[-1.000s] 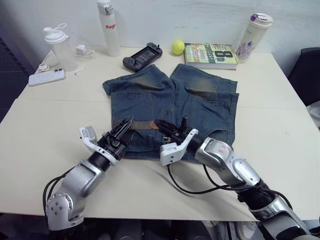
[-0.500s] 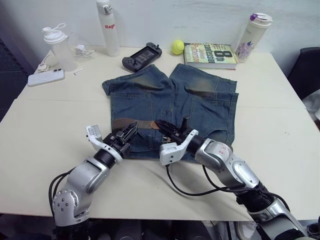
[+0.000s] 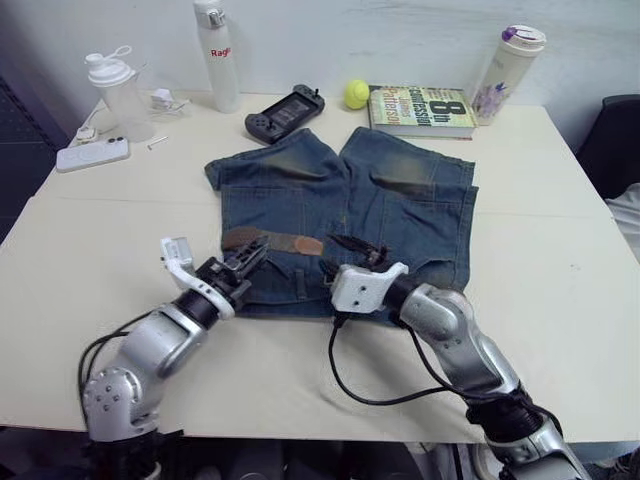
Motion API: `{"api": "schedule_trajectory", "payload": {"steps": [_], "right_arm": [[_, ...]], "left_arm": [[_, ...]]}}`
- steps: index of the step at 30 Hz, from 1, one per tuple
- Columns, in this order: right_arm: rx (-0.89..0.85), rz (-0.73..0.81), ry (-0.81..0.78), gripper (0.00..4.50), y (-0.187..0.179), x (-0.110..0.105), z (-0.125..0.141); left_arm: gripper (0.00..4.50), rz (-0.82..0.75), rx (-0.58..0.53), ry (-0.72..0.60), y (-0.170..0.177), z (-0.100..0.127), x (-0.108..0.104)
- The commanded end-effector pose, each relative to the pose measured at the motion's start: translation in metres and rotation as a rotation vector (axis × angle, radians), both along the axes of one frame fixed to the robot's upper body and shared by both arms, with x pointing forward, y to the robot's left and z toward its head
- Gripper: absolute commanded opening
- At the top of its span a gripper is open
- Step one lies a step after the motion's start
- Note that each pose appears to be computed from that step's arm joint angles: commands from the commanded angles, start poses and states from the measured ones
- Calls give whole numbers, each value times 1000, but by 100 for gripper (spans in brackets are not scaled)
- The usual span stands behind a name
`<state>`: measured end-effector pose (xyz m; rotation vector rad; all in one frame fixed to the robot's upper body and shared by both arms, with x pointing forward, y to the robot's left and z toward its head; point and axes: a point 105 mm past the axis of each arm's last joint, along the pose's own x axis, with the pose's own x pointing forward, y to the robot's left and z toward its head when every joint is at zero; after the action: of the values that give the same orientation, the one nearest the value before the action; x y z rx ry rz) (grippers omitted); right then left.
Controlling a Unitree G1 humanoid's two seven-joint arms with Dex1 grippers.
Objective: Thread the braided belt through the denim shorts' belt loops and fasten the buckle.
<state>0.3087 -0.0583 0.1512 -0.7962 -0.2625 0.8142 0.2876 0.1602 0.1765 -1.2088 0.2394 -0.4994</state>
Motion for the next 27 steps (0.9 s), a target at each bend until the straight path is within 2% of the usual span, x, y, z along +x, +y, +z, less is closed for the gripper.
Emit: {"api": "schedule_trajectory", "payload": {"steps": [1,5,7,11,14,16,22,27], "right_arm": [[139,65,154,235,-14,-14,20],[330,70,322,235,-32,-15,38],[328,54,334,235,-36,-13,39],[329,52,333,235,-36,-12,45],[354,49,329,235,-35,-12,50],[357,42,327,235,-36,-12,51],[344,28,332,235,-37,-13,49],[335,26,350,235,-38,-15,46]], "left_arm": [[0,-5,78,-19,14,-8,-5],[0,50,98,22,32,-25,0],[0,19,110,16,29,-27,0],[0,2,224,49,21,-46,2],[0,-23,240,45,11,-50,0],[0,-42,292,40,6,-54,-2],[0,-80,305,28,-16,-60,0],[0,-106,261,42,-33,-63,6]]}}
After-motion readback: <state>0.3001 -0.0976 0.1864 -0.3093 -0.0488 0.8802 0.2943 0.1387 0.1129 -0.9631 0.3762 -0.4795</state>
